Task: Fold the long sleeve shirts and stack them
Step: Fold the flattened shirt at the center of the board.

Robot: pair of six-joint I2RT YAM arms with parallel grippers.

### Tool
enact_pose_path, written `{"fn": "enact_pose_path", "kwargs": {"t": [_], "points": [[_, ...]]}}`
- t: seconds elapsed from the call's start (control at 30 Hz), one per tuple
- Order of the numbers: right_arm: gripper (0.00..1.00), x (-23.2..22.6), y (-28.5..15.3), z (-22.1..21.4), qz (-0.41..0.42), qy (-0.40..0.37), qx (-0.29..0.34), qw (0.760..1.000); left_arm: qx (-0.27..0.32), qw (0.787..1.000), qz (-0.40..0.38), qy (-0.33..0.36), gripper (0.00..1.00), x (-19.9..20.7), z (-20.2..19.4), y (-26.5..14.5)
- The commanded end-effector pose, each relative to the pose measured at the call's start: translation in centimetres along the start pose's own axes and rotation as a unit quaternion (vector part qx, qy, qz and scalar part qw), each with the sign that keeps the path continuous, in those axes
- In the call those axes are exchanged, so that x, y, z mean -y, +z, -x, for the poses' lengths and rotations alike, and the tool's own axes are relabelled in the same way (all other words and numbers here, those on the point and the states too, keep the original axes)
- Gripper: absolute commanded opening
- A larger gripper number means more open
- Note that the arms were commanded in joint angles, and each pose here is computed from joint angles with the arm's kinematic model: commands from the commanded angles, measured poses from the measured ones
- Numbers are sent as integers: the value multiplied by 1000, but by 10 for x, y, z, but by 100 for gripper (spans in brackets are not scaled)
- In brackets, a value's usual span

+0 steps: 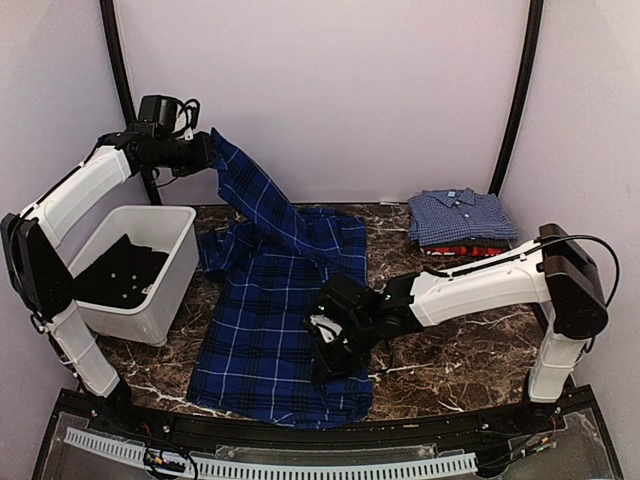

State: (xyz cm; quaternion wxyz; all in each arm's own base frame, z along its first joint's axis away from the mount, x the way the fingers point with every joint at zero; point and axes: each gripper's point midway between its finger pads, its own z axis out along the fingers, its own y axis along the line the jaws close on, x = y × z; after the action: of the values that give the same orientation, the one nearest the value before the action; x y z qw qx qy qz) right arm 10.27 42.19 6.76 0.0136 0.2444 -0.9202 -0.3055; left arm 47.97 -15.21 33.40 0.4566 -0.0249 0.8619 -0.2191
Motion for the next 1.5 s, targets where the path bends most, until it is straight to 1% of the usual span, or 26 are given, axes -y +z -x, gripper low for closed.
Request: {"fn": "enact_pose_path", "kwargs": {"t": [0.0,0.17,0.3,0.5,0.7,1.0,1.03,1.1,1.27,1.33,1.4,1.47], "points": [[0,-2,8,-1,10,-4,-6,1000,31,999,-23,8,0,13,24,-13],[0,-2,12,-1,16,-2,-7,1000,83,995,-46,13,0,27,52,-32],[0,-7,10,3,23,-3,0,1000,93,995,-34,14,0,24,56,-36],[0,-15,12,11,31,-9,4,999,79,997,-8,11,0,12,49,-28],[0,-23,14,17,46,-11,9,999,53,998,44,1,0,-20,34,-14],[0,-20,28,14,58,-2,-4,998,7,999,51,-9,0,-39,-1,13],[2,-21,29,14,59,-3,-4,998,3,999,50,-10,0,-39,-3,15],[10,-23,28,16,62,-8,0,998,-6,999,47,-13,0,-41,-10,21],[37,-31,11,24,59,-35,26,997,-23,999,47,-17,0,-45,-23,28],[44,-33,3,25,52,-46,37,997,-24,998,48,-17,0,-45,-24,29],[48,-31,-7,25,38,-53,49,997,-24,998,52,-15,0,-47,-25,29],[49,-24,-18,22,19,-54,64,996,-25,998,58,-15,0,-50,-25,29]]}}
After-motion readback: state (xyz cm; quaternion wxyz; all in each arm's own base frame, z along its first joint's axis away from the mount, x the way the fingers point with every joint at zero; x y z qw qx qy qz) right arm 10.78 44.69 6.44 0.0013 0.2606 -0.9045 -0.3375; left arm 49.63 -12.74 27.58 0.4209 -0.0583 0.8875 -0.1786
